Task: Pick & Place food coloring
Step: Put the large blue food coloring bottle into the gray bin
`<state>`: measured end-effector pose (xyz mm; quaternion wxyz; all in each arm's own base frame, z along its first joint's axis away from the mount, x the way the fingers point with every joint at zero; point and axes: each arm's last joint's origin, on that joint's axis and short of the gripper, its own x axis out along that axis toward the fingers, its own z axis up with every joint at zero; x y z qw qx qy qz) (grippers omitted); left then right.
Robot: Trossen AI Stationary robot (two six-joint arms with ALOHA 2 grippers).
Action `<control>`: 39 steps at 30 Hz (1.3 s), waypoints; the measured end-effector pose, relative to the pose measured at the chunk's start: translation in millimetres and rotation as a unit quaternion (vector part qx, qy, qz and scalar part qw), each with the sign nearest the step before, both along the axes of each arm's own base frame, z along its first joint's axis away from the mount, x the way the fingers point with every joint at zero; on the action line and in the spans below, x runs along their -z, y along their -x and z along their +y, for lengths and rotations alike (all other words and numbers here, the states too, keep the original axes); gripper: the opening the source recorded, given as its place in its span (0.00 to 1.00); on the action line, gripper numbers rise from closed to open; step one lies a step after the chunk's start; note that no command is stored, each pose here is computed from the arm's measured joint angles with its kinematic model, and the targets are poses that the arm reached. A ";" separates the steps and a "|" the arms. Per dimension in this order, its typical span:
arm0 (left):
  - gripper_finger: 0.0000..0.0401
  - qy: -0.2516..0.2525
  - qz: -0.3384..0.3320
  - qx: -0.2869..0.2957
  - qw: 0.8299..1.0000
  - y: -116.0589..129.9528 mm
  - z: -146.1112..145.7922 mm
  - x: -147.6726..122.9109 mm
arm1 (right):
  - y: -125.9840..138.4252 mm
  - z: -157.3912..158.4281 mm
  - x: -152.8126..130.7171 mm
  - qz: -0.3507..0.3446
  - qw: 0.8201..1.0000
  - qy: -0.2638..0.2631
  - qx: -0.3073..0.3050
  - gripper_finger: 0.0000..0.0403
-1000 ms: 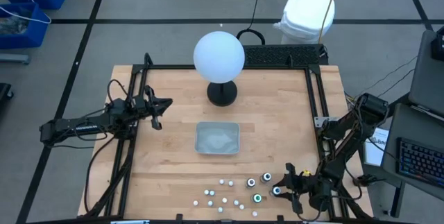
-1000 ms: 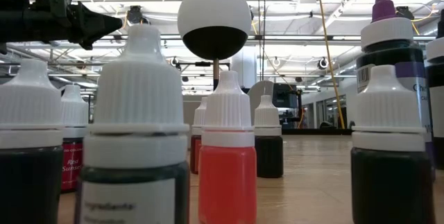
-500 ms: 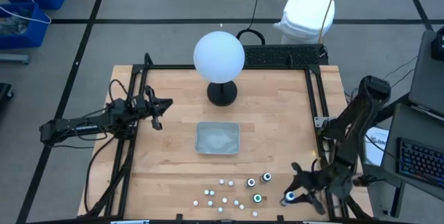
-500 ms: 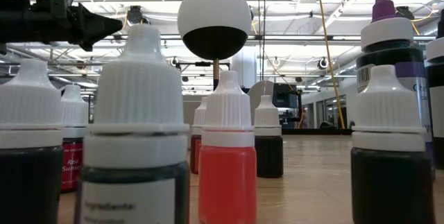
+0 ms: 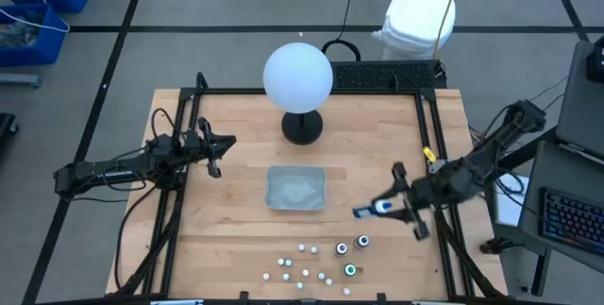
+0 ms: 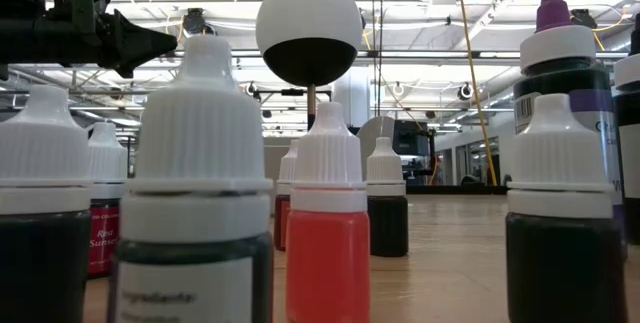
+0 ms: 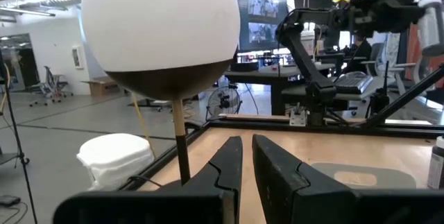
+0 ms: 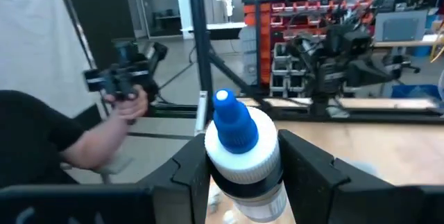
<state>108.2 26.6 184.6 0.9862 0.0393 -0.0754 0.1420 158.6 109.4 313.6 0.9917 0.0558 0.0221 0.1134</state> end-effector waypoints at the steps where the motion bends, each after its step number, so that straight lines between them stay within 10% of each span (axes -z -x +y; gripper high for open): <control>1: 0.10 0.000 0.000 0.000 1.000 0.0 0.0 0.0 | -7.7 -4.8 -1.6 0.000 1.000 0.007 0.002 0.33; 21: 0.10 -0.071 0.078 0.047 0.993 -1.9 -2.9 11.6 | -187.9 -60.6 33.1 0.130 0.987 0.092 0.030 0.33; 39: 0.10 -0.010 0.066 0.077 0.995 -2.1 -4.2 12.1 | -248.2 -80.2 111.5 0.107 0.986 0.095 0.090 0.33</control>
